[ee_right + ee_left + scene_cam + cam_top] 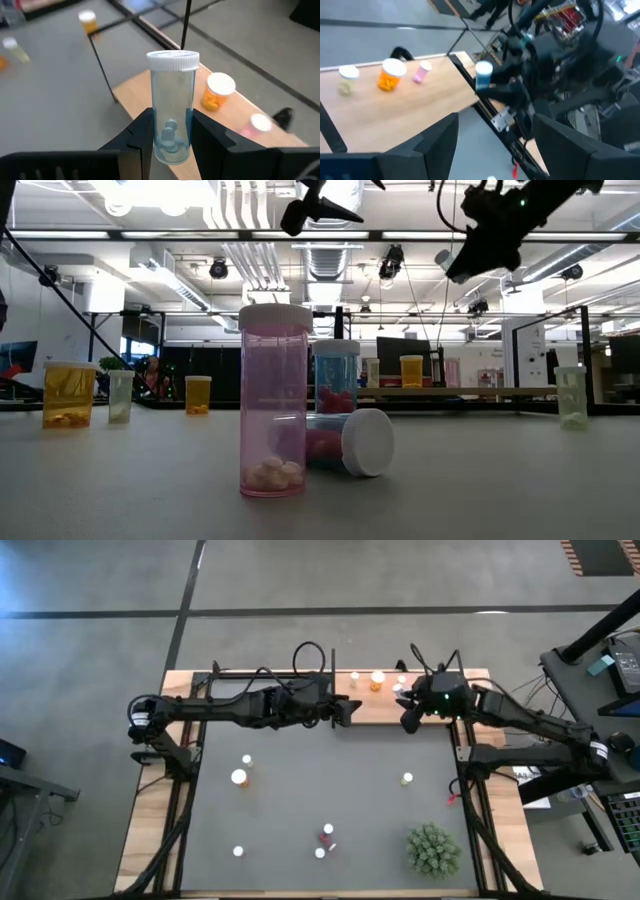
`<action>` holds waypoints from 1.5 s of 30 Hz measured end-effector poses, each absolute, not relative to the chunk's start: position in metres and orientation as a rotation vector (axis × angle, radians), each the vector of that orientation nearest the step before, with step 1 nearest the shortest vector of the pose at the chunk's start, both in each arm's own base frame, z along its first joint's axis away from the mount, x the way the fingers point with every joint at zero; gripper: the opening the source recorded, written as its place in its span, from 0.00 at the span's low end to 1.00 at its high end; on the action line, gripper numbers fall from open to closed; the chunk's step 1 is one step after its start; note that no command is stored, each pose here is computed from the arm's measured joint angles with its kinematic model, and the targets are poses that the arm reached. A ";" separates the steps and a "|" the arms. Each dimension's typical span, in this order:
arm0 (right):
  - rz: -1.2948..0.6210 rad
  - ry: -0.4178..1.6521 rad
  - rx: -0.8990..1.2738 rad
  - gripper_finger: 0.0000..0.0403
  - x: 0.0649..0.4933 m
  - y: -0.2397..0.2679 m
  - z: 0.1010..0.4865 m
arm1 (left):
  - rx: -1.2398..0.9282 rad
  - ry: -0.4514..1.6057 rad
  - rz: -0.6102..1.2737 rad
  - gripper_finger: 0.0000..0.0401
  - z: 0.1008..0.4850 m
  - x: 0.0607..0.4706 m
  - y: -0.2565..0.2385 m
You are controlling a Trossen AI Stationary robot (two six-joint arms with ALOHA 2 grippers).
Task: Pick and place medicine bottles onto shelf by color
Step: Put the bottom left blue medicine bottle on the shelf
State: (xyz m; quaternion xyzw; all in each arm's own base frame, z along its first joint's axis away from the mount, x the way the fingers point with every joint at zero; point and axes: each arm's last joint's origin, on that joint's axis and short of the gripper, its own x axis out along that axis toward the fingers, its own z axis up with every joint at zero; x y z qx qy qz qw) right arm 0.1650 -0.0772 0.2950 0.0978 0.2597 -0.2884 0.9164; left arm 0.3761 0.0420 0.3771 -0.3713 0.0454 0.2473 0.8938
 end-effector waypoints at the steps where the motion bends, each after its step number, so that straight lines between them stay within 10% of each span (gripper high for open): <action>1: -0.595 0.508 0.205 0.25 0.166 -0.077 0.290 | -0.767 0.087 0.527 0.59 0.377 0.376 0.043; 28: -0.426 -0.293 0.321 0.25 0.191 -0.084 0.280 | -0.073 0.062 0.566 0.59 0.367 0.403 0.056; 45: -0.213 -0.264 0.312 0.25 0.198 -0.079 0.306 | -0.095 -0.019 0.450 0.59 0.357 0.420 0.056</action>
